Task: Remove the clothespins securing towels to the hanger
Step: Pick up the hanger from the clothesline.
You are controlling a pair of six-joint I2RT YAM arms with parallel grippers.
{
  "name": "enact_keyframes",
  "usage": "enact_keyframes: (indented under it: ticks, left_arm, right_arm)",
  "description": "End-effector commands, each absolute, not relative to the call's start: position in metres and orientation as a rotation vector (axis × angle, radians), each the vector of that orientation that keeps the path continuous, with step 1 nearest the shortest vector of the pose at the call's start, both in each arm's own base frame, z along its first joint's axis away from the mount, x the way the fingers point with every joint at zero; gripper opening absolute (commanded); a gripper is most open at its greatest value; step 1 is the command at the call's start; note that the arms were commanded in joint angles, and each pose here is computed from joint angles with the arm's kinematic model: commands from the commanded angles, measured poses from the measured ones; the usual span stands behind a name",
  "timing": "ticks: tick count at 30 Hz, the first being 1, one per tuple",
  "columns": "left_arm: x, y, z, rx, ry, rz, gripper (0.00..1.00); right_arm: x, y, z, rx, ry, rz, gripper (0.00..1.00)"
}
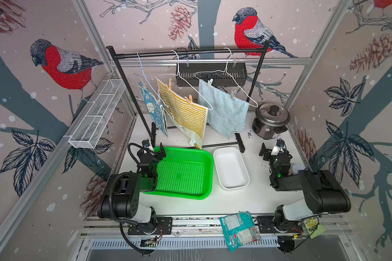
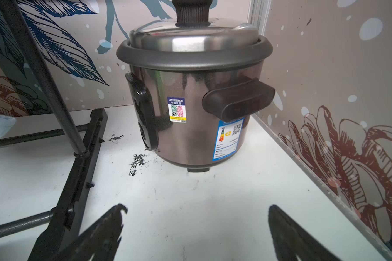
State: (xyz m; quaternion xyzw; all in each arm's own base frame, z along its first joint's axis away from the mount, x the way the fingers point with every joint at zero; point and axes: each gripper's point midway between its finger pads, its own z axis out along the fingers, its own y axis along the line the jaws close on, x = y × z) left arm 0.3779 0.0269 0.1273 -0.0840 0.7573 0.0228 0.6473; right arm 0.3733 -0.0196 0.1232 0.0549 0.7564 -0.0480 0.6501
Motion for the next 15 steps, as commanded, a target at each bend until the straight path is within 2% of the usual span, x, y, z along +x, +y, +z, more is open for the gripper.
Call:
enact_keyframes:
  ticks: [1,15]
  left_arm:
    - [0.3776,0.0278,0.1225,-0.195,1.741,0.056,0.98]
    - [0.3776,0.0280,0.1226,-0.195,1.741,0.058,0.99]
  right_arm:
    - [0.3744,-0.0194,0.1246,0.125,1.716,-0.106,1.00]
    - [0.3744,-0.0196,0.1247,0.126,1.715,-0.107,1.00]
